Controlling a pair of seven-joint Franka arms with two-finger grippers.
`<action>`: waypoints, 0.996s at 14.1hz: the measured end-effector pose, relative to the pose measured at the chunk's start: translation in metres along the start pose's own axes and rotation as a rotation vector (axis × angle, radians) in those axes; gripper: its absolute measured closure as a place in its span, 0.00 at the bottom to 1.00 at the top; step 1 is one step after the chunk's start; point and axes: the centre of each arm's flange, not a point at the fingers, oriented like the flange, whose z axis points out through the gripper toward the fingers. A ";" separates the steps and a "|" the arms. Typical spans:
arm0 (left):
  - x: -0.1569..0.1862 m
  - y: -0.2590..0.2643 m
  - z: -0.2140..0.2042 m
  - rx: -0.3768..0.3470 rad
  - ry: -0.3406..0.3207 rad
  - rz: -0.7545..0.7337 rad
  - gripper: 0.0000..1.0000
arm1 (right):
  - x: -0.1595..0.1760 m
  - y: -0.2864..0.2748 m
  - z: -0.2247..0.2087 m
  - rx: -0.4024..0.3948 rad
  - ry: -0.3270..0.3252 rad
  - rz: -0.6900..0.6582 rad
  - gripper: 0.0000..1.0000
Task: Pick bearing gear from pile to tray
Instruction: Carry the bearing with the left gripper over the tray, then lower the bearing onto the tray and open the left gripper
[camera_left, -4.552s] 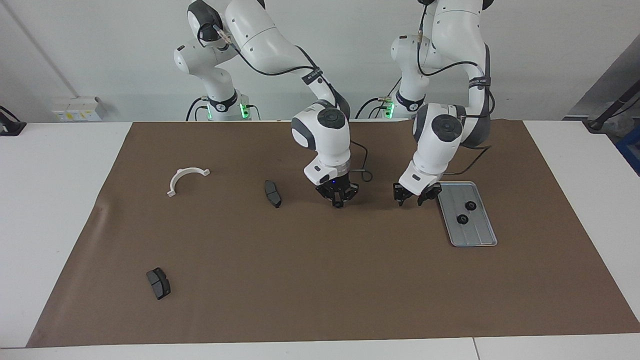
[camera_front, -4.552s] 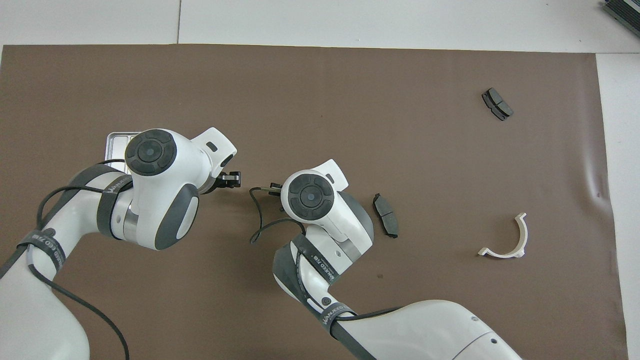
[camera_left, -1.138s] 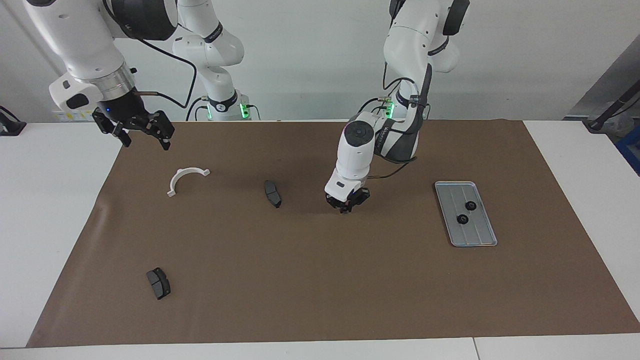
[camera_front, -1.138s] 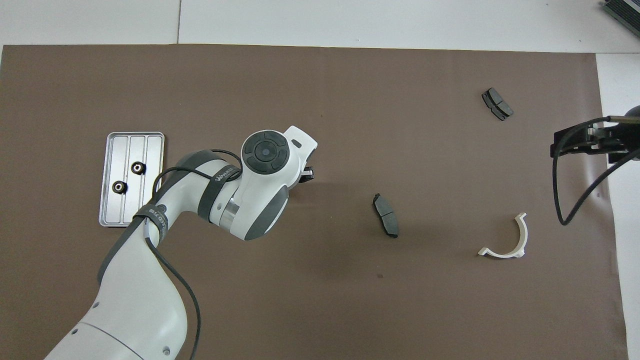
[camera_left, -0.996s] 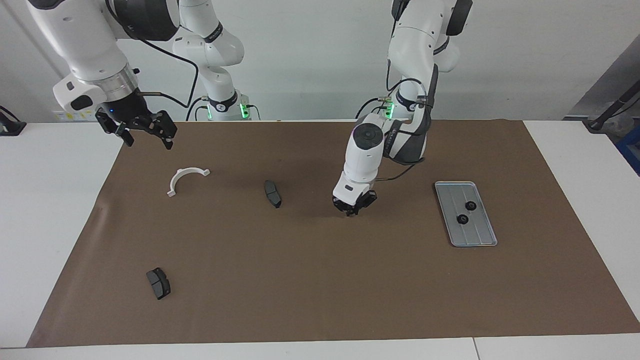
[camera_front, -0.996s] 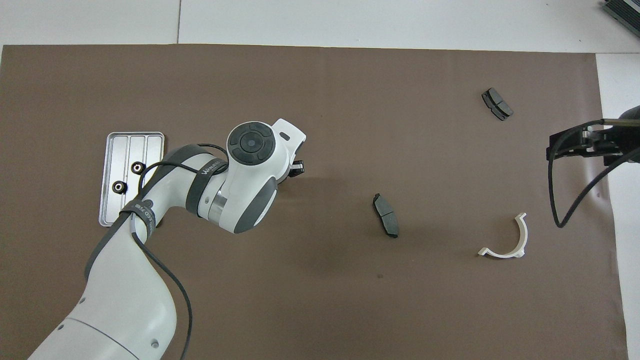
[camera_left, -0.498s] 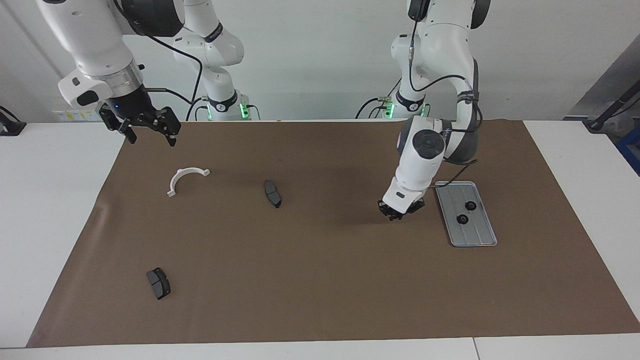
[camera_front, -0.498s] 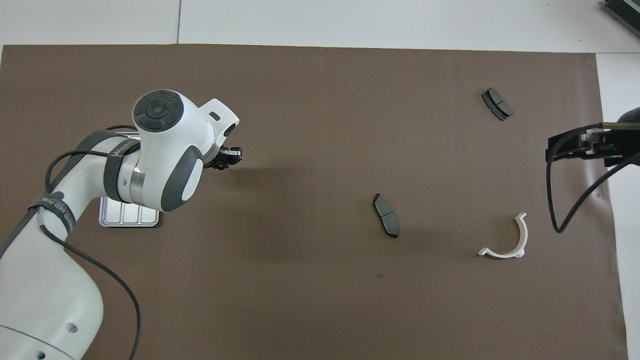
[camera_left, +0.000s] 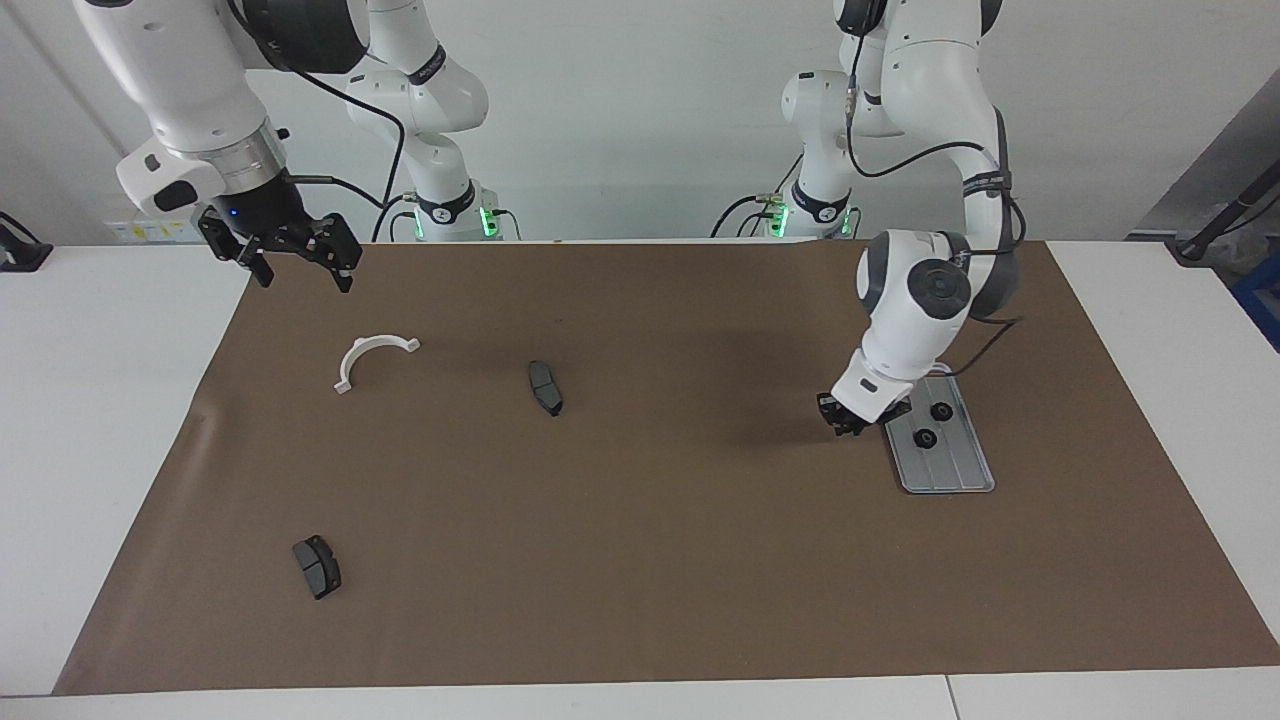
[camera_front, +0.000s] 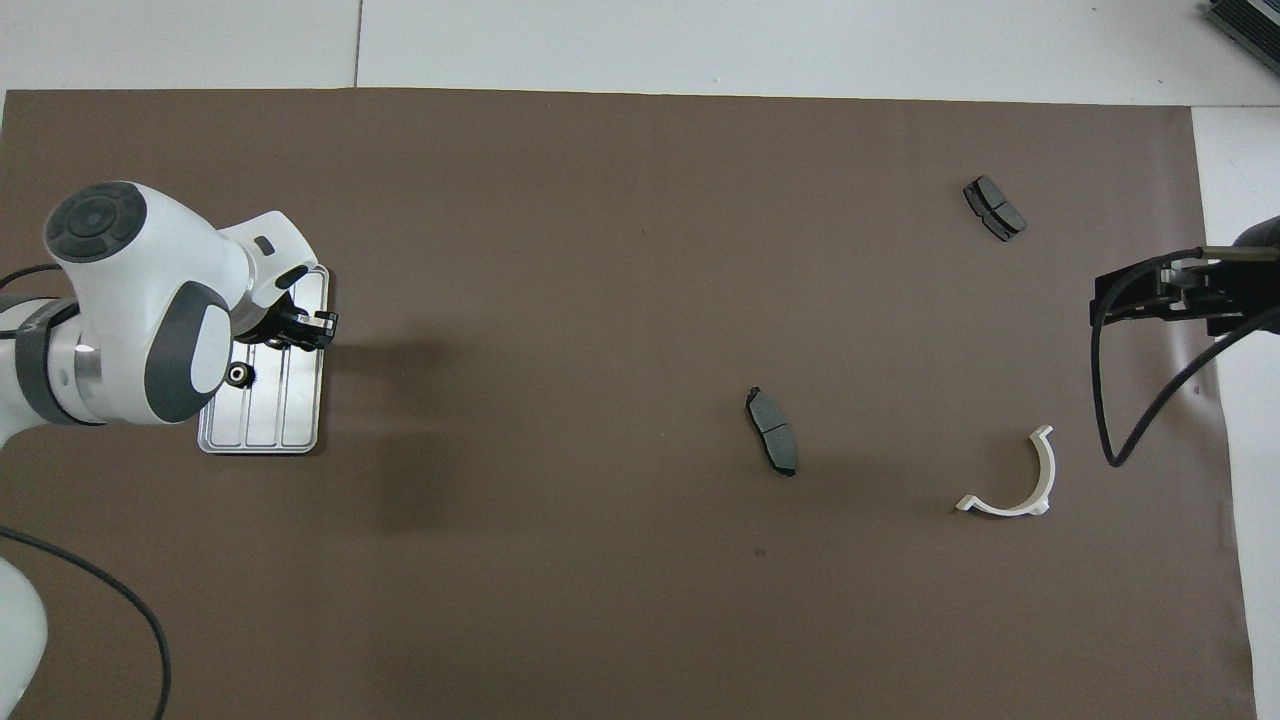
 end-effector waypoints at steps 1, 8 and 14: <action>-0.003 -0.016 0.000 -0.002 -0.001 0.018 0.76 | 0.000 0.000 0.000 0.001 0.000 0.000 0.00; -0.033 -0.053 0.026 -0.009 -0.012 0.079 0.76 | -0.001 0.000 0.000 0.001 -0.001 -0.001 0.00; -0.053 -0.042 0.027 -0.014 -0.023 0.089 0.76 | -0.001 0.000 0.001 0.001 -0.002 -0.001 0.00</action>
